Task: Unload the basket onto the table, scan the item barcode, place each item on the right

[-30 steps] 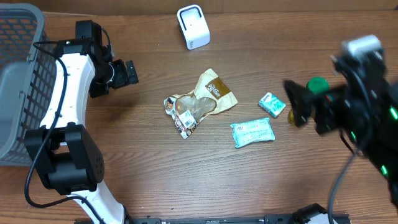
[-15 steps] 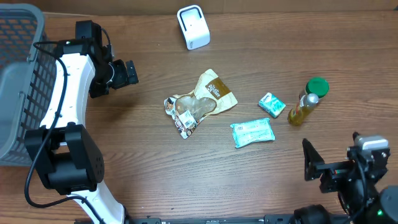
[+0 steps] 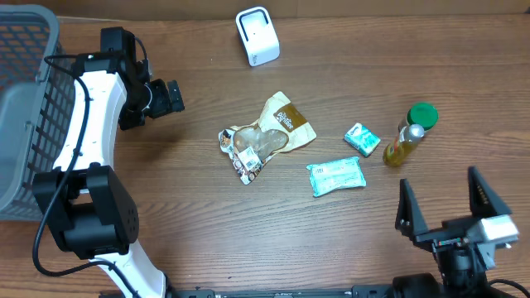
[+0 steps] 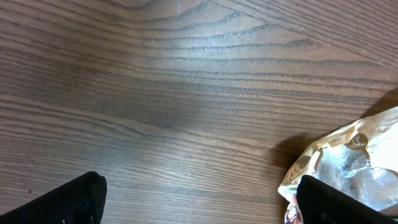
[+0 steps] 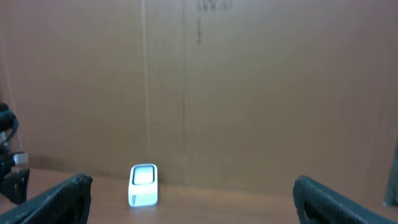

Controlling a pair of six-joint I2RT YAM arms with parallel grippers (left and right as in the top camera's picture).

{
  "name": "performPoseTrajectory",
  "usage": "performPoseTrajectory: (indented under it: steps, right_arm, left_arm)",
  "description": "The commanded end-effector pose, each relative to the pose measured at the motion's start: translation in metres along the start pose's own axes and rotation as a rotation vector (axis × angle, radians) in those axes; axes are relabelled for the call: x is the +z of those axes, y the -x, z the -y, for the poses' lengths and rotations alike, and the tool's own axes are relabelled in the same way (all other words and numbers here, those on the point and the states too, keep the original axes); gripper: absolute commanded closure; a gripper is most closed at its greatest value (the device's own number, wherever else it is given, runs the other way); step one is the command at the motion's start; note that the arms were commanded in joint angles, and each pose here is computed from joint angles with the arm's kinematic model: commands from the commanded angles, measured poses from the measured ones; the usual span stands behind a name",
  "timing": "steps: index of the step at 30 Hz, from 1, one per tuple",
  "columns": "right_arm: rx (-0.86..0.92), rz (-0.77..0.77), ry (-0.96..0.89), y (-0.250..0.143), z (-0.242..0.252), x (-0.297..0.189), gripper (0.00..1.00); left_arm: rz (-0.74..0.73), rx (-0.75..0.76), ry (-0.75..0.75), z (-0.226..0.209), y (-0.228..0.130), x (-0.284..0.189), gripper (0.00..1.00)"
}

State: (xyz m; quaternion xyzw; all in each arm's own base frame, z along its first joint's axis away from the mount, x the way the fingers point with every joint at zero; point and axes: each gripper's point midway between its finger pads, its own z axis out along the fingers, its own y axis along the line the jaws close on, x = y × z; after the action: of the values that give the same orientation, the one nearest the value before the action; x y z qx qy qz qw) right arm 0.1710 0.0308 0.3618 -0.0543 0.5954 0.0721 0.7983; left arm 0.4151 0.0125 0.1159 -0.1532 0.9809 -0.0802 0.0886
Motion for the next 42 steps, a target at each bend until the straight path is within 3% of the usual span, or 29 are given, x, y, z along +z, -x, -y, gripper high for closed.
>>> performPoseTrajectory:
  steps: [1, 7, 14, 23, 42]
  right_arm:
    - [-0.006, 0.097, 0.048, 0.0, -0.008, 0.008, 0.0]
    - [-0.023, 0.247, 0.088, -0.021, -0.013, 0.016, 0.0]
    - [-0.009, 0.086, 0.084, -0.109, -0.011, 0.025, 0.0]
    - [0.03, -0.29, 0.072, -0.199, -0.008, 0.016, 0.0]
    - [0.03, -0.299, 0.069, -0.202, -0.007, 0.015, 0.0]
  left_arm:
    - [0.026, 0.012, -0.004, 0.002, 0.006, -0.006, 0.0]
    - [0.026, 0.012, -0.004, 0.002, 0.006, -0.006, 0.01]
    - [0.026, 0.012, -0.004, 0.002, 0.006, -0.006, 0.0]
    - [0.025, 0.012, -0.004, 0.002, 0.006, -0.006, 0.01]
    - [0.025, 0.012, -0.004, 0.002, 0.006, -0.006, 0.01]
